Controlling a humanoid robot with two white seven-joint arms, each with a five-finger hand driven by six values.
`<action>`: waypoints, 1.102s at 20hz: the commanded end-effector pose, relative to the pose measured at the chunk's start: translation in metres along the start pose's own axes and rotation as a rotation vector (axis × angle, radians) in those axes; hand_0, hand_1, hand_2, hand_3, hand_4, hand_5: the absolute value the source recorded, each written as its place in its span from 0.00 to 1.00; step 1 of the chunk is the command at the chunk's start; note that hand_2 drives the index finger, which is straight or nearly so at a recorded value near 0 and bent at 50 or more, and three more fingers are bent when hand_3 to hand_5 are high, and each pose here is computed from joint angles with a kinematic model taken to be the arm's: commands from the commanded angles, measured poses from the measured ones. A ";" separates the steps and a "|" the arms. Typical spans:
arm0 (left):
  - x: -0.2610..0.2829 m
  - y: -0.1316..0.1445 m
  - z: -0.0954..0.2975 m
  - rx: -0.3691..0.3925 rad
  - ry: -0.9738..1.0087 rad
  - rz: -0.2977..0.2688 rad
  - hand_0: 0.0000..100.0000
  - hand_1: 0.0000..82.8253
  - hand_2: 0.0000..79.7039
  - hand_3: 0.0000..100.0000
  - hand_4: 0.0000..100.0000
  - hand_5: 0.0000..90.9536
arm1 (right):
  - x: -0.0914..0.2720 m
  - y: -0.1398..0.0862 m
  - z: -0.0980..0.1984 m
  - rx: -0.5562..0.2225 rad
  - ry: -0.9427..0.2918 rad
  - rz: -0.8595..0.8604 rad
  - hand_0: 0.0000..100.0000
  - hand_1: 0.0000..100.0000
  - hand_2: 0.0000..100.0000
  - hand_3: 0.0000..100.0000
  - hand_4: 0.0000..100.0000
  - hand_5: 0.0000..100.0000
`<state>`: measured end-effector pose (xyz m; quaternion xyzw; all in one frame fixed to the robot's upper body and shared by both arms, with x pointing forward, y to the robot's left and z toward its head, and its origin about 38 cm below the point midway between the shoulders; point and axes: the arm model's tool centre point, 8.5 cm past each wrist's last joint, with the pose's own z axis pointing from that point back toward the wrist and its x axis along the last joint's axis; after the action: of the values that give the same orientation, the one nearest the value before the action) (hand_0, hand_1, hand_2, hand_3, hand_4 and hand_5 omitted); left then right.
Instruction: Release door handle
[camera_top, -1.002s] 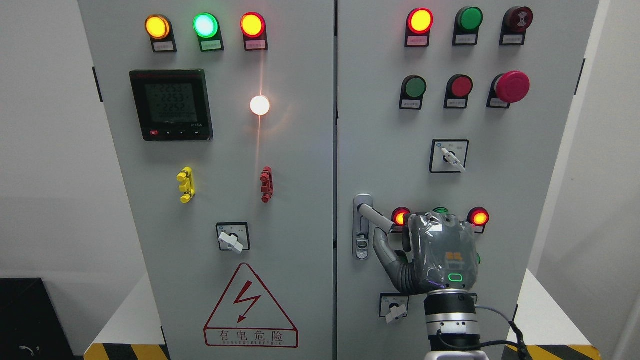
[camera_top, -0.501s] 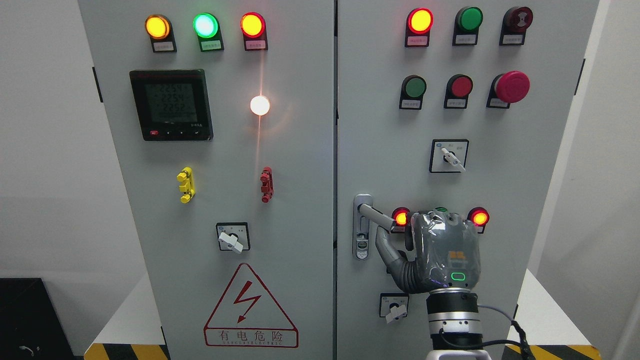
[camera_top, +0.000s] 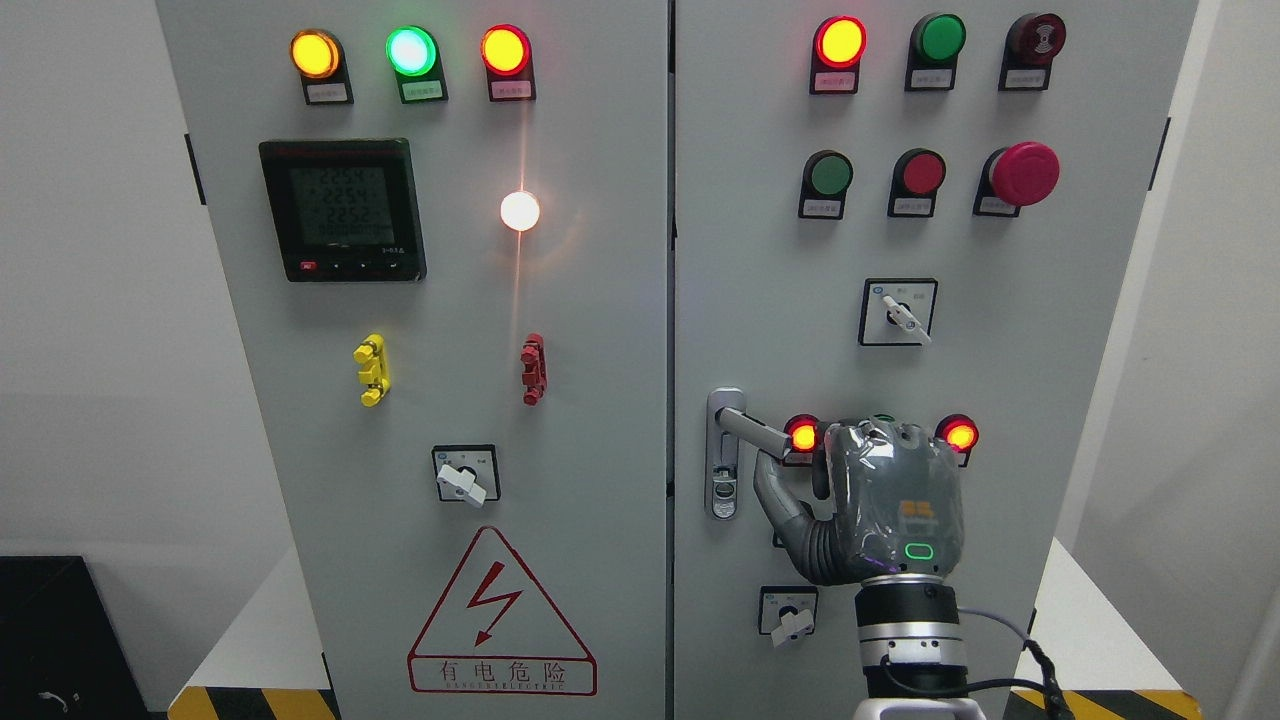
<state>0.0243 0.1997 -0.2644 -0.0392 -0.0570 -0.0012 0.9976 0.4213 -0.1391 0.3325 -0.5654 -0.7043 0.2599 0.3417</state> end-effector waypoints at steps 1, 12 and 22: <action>-0.012 0.000 0.001 -0.001 0.019 0.003 0.12 0.67 0.00 0.00 0.00 0.00 | 0.000 -0.001 -0.001 0.002 0.000 -0.001 0.52 0.32 0.93 1.00 1.00 0.99; -0.012 0.000 0.001 -0.001 0.018 0.003 0.12 0.67 0.00 0.00 0.00 0.00 | 0.000 -0.003 -0.001 -0.005 -0.002 -0.002 0.53 0.31 0.92 1.00 1.00 0.99; -0.012 0.000 0.001 -0.001 0.018 0.003 0.12 0.67 0.00 0.00 0.00 0.00 | -0.001 -0.003 -0.001 -0.005 0.000 -0.002 0.52 0.31 0.92 1.00 1.00 0.99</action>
<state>0.0244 0.1996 -0.2644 -0.0392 -0.0571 -0.0011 0.9976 0.4207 -0.1400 0.3351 -0.5649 -0.7050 0.2596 0.3413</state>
